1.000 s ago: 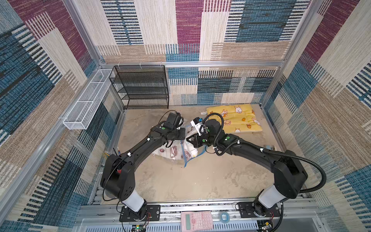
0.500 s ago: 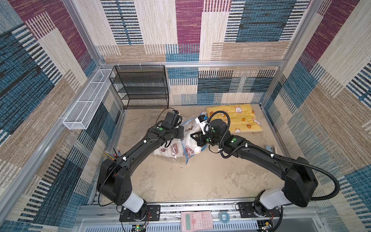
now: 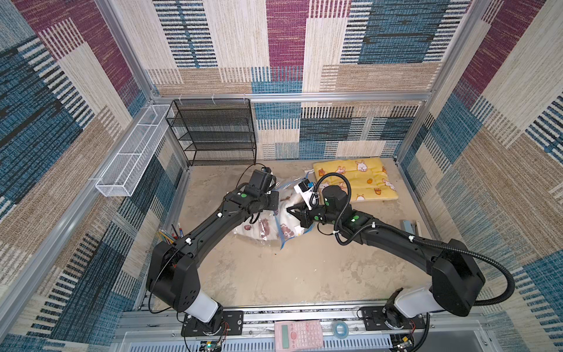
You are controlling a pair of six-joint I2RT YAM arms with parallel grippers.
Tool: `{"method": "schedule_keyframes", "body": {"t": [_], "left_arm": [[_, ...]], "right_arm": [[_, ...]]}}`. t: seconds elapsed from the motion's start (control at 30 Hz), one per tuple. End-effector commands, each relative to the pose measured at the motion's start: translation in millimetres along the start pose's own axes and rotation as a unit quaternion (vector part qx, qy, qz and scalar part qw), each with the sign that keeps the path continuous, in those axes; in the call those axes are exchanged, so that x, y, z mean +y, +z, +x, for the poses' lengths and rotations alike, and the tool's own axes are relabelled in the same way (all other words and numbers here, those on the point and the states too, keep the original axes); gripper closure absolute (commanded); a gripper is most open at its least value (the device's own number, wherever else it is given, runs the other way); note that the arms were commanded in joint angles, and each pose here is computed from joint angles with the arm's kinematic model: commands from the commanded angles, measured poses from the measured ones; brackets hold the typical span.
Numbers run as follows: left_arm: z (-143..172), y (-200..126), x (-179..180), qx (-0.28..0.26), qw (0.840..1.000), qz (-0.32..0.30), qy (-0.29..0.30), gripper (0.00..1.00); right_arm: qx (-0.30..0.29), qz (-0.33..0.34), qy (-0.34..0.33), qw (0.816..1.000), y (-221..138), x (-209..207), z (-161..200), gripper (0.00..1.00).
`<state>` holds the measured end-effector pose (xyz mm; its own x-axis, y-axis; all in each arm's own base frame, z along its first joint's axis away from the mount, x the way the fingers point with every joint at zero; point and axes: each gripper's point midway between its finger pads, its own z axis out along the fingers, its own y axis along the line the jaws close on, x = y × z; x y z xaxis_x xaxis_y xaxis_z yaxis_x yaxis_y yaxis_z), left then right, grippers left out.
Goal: Take the blanket out of the vacuum bag
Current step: Take out the blanket from the vacuum bag.
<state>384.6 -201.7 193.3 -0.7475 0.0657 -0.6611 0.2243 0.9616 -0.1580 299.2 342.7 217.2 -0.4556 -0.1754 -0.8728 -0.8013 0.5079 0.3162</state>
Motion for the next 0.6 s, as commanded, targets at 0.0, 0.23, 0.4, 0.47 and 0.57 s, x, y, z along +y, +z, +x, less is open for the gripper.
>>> {"method": "schedule_keyframes", "body": {"t": [0.0,0.23,0.4,0.47,0.57], "left_arm": [[-2,-2,1,-0.004,1.0,-0.003,0.001,1.0],[-2,-2,2,-0.004,1.0,-0.005,0.0,1.0],[-2,-1,3,-0.004,1.0,-0.008,-0.001,1.0],[-2,-1,3,-0.003,1.0,-0.008,-0.001,1.0],[-1,0,2,-0.001,1.0,-0.007,-0.001,1.0]], "right_arm": [[0.006,-0.01,-0.045,0.999,4,-1,12,1.0],[0.072,0.028,-0.006,0.997,13,-26,75,1.0],[0.095,0.024,0.048,0.994,13,-28,110,1.0],[0.097,0.023,0.063,0.993,12,-28,118,1.0],[0.094,0.022,0.076,0.992,10,-27,124,1.0]]}}
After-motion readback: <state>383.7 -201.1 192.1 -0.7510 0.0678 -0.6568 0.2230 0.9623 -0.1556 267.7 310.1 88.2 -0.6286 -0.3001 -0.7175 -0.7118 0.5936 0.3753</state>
